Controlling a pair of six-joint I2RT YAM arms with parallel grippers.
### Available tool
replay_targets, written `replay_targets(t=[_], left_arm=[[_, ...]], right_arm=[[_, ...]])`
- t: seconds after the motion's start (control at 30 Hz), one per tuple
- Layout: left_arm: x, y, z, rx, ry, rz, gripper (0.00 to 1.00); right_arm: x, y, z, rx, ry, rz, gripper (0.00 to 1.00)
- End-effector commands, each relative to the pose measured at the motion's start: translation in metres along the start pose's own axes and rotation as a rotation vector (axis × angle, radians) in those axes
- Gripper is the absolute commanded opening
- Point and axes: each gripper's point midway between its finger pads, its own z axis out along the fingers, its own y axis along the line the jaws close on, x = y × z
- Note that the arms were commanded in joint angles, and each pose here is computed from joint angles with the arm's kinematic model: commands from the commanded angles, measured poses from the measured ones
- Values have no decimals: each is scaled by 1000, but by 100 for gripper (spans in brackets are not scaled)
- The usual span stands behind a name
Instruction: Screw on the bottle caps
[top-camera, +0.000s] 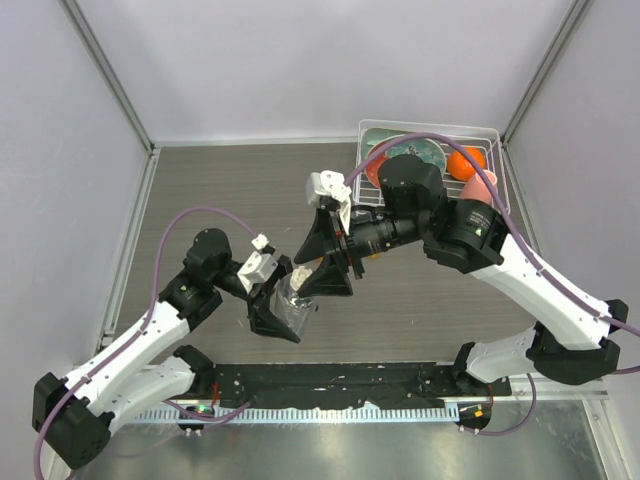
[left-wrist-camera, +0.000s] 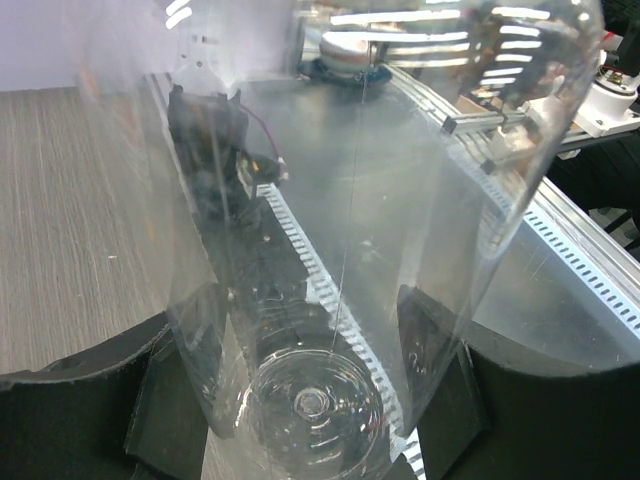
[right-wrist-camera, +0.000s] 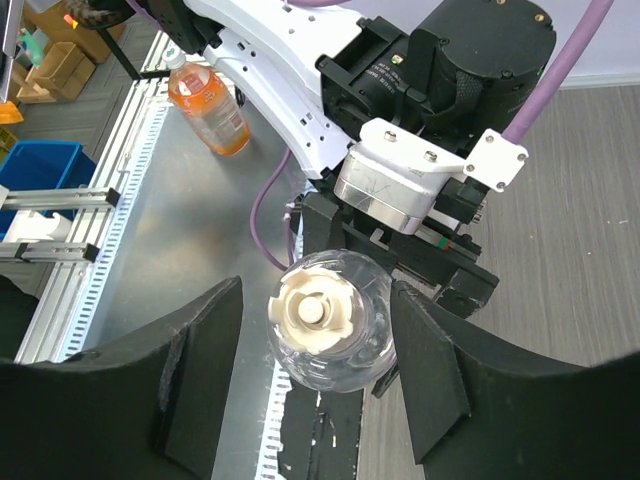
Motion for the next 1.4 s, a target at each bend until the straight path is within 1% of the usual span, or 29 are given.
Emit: replay_targets(t=[0.0,0.03,0.07,0.13,0.17,0.23,0.27,0.3,0.4,0.47,0.5,0.53,0.63,0.67,0.73,0.77,0.9,0.93,1.03,1.13,1.23,1.27,1.37], left_arm=[[-16,1,-1,-11,-17,66,0],[-16,2,-1,-14,-18,67,0],[-16,2,-1,-15,-18,64,0],[-16,3,-1,-20,-19,66,0],[-17,2,-1,-21,-20,69,0],[-17,4,-1,-32,-22,69,0],[-17,5,-2,-38,-23,70,0],[-18,6,-2,-47,-26,77,0],[-21,15,-3,-96,-37,101,0],[-24,32,-5,-196,-54,106,0],[-26,38,-6,-232,-62,117,0],[-31,53,-10,-319,-80,126,0],[-40,71,-18,-434,-119,178,0],[-44,83,-24,-508,-138,181,0],[-52,91,-29,-567,-164,210,0],[-57,98,-35,-621,-182,214,0],[-67,110,-47,-726,-223,235,0],[-70,112,-50,-747,-230,240,0],[-74,120,-60,-823,-244,253,0],[-77,126,-69,-890,-258,259,0],[-80,131,-79,-952,-278,264,0],[-81,131,-81,-964,-284,266,0],[-81,136,-90,-1022,-291,270,0]], right_arm=[[-11,9,-1,-34,-49,-20,62],[-10,8,-1,-36,-47,-18,60],[-9,8,0,-36,-46,-17,55],[-8,7,0,-31,-42,-14,49],[-7,6,1,-30,-40,-12,43],[-6,5,1,-25,-37,-9,37],[-4,3,1,-13,-32,-5,30],[-3,1,2,-5,-28,-1,27],[2,-7,2,41,-9,15,16],[10,-15,3,76,21,38,10],[13,-22,2,122,31,49,9],[17,-26,2,142,45,62,8],[31,-40,3,216,83,109,5],[38,-45,5,234,99,122,4],[45,-56,5,296,108,148,2],[53,-61,7,315,122,167,1],[68,-87,9,450,127,227,1],[67,-96,7,507,108,249,1],[73,-111,8,586,95,290,1],[74,-117,12,617,75,341,1],[75,-127,12,691,55,381,1],[74,-135,7,751,43,383,1],[75,-139,11,817,44,398,1]])
